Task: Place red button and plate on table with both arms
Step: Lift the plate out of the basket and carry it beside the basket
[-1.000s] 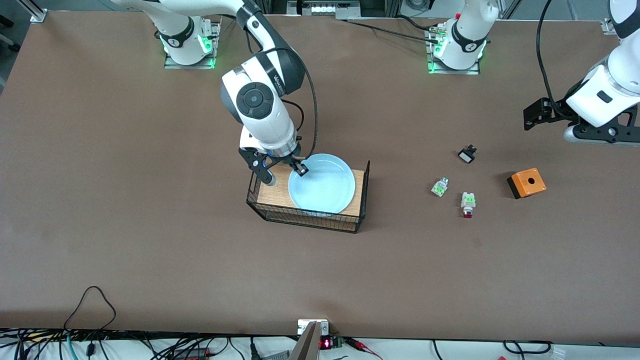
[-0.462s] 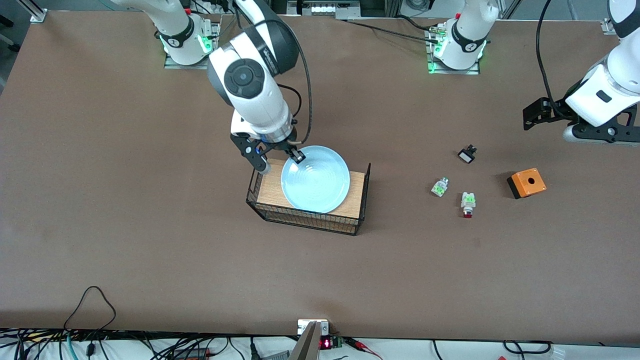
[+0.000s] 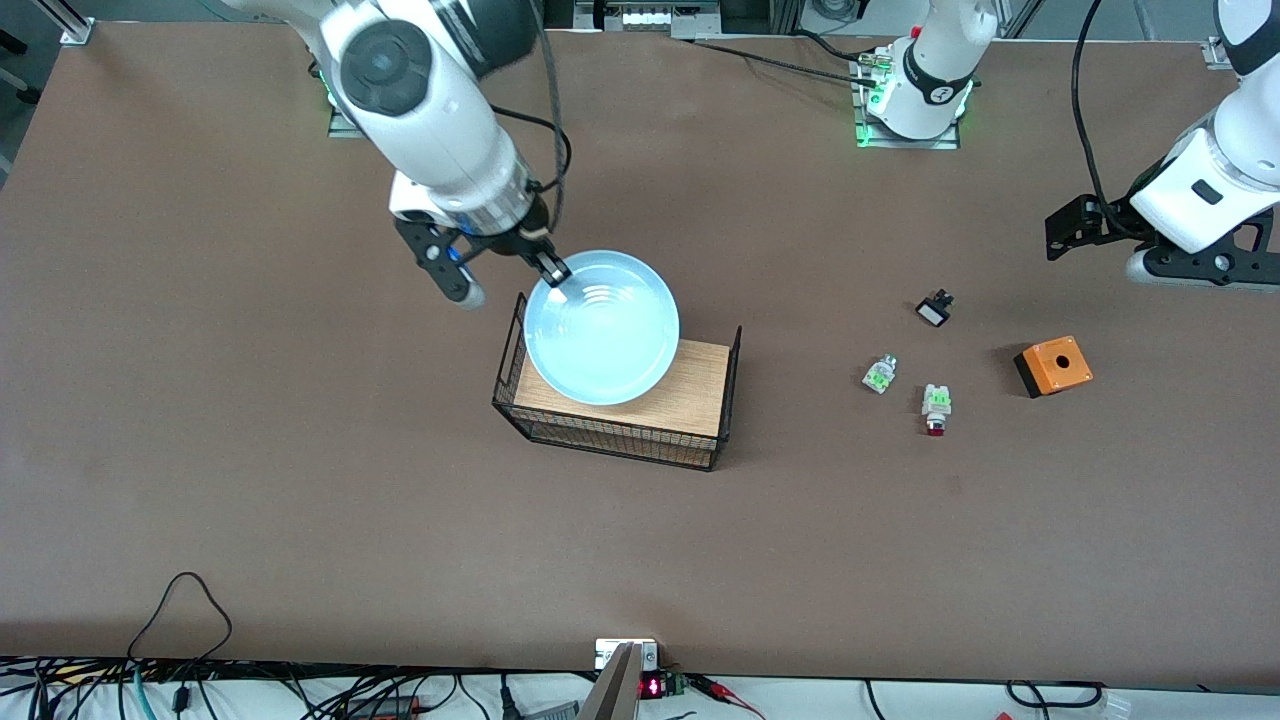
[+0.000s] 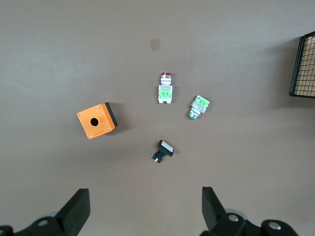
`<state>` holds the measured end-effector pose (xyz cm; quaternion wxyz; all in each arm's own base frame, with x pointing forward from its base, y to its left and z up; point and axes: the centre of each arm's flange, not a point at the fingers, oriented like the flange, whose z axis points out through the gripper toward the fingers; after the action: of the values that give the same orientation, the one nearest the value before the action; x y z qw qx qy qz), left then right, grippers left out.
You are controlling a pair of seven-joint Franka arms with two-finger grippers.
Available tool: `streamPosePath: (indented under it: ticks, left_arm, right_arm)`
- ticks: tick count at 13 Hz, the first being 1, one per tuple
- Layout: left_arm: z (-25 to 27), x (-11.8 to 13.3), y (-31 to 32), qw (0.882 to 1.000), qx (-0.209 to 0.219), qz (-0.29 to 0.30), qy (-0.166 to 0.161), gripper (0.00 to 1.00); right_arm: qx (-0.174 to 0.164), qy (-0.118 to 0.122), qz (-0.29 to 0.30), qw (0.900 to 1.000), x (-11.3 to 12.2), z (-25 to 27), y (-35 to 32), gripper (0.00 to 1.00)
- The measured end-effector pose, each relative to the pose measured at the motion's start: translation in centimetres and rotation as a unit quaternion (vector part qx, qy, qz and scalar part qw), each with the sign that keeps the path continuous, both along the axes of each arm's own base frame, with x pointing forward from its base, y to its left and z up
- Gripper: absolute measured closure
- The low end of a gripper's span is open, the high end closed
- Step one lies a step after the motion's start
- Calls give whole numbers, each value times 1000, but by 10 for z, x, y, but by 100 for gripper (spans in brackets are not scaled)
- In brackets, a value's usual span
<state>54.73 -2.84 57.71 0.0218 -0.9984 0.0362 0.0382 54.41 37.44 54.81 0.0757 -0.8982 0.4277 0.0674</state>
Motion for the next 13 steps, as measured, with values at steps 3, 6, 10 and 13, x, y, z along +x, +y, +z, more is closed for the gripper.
streamPosePath:
  ticks: [3, 6, 10, 13]
  left_arm:
    - [0, 0, 0, 1000, 0, 0, 0, 0]
    - [0, 0, 0, 1000, 0, 0, 0, 0]
    - [0, 0, 0, 1000, 0, 0, 0, 0]
    - [0, 0, 0, 1000, 0, 0, 0, 0]
  right_arm:
    - [18, 17, 37, 999, 33, 30, -82, 97]
    - [26, 13, 89, 996, 65, 26, -172, 97]
    - [33, 0, 171, 985, 89, 15, -272, 97]
    - [9, 15, 255, 967, 94, -18, -322, 97]
